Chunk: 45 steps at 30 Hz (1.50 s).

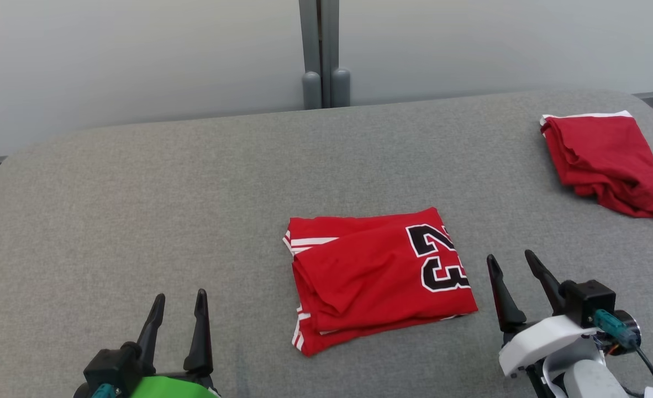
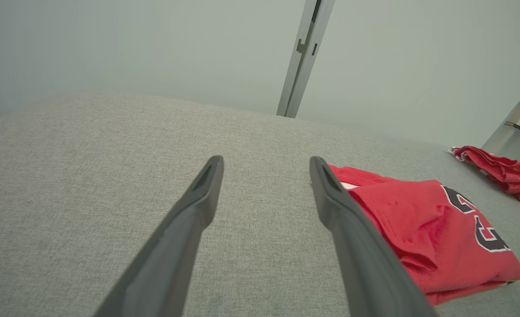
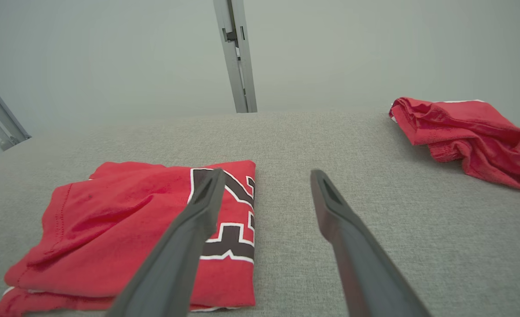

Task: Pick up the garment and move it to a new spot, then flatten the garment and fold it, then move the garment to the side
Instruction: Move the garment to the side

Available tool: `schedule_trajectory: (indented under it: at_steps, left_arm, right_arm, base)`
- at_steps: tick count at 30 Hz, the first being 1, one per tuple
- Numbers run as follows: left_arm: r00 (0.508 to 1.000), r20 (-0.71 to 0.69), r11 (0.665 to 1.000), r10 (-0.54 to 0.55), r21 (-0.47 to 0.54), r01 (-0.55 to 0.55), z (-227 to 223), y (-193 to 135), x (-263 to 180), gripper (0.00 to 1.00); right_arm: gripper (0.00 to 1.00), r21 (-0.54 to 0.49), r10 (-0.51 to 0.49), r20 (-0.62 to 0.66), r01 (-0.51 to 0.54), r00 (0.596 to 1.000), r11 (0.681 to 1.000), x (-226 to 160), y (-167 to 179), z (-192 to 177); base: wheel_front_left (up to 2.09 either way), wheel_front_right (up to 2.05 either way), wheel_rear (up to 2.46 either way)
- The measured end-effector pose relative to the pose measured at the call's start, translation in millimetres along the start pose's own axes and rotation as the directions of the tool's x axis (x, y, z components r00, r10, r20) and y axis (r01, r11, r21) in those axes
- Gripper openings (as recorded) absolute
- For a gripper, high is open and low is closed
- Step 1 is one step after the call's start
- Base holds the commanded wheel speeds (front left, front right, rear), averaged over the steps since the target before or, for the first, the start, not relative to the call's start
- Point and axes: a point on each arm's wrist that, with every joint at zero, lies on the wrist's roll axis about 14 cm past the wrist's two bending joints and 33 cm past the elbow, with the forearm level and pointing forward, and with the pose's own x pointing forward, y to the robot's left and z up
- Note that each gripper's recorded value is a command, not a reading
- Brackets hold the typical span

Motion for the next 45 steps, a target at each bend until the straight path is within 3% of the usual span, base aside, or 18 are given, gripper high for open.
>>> schedule_trajectory:
  at_steps: [6,12,17,24,29,37,39,40,41,42,45]
  left_arm:
    - [1.000,-0.013,1.000,-0.002,-0.003,0.002,-4.2,-1.5,-1.9,1.00]
    - [1.000,-0.021,1.000,0.022,-0.005,-0.022,-6.8,5.9,-3.2,1.00]
    - [0.998,-0.022,0.998,0.062,-0.005,-0.062,-6.9,18.8,-1.2,1.00]
    - [0.992,-0.048,0.994,0.114,0.005,-0.114,-14.9,36.7,0.6,1.00]
    - [0.989,-0.065,0.991,0.137,0.017,-0.136,-19.8,45.3,3.1,1.00]
    - [0.985,-0.075,0.988,0.156,0.025,-0.155,-23.0,52.8,5.8,1.00]
    - [0.985,-0.076,0.988,0.155,0.026,-0.154,-23.5,53.0,7.0,1.00]
    - [0.985,-0.076,0.988,0.154,0.026,-0.152,-23.7,52.6,7.9,1.00]
    - [0.986,-0.076,0.988,0.151,0.026,-0.149,-23.8,52.0,9.3,1.00]
    - [0.986,-0.075,0.989,0.147,0.026,-0.146,-23.5,51.2,10.9,1.00]
    - [0.988,-0.073,0.990,0.138,0.028,-0.136,-23.3,49.0,14.5,1.00]
  right_arm:
    - [1.00,-0.099,0.031,0.001,-0.031,1.000,0.995,27.3,4.9,14.2]
    - [1.00,-0.197,0.038,-0.131,-0.064,0.991,0.978,56.4,6.0,9.9]
    - [1.00,-0.250,0.023,-0.312,-0.106,0.950,0.963,68.7,-3.6,-15.5]
    - [1.00,-0.197,0.052,-0.516,-0.178,0.855,0.964,72.6,0.2,-57.7]
    - [1.00,-0.093,0.115,-0.617,-0.217,0.779,0.972,68.0,18.0,-87.2]
    - [1.00,-0.026,0.189,-0.668,-0.276,0.719,0.961,66.3,38.8,-106.0]
    - [0.48,-0.023,0.198,-0.669,-0.287,0.717,0.958,67.2,42.1,-107.5]
    - [0.28,-0.021,0.205,-0.668,-0.293,0.716,0.956,67.9,44.5,-107.8]
    - [0.20,-0.020,0.210,-0.668,-0.299,0.714,0.954,68.3,46.4,-108.4]
    - [0.00,-0.020,0.214,-0.665,-0.303,0.715,0.953,68.9,47.7,-109.0]
    - [0.00,-0.026,0.224,-0.648,-0.314,0.728,0.949,72.5,50.8,-107.1]
  base:
    - [0.00,0.00,0.00]
    - [0.00,0.00,0.00]
    - [0.00,0.00,0.00]
    - [0.00,0.00,0.00]
    - [0.00,0.00,0.00]
    - [0.00,0.00,0.00]
    - [0.00,0.00,0.00]
    - [0.00,0.00,0.00]
    - [0.00,0.00,0.00]
    - [0.00,0.00,0.00]
    - [0.00,0.00,0.00]
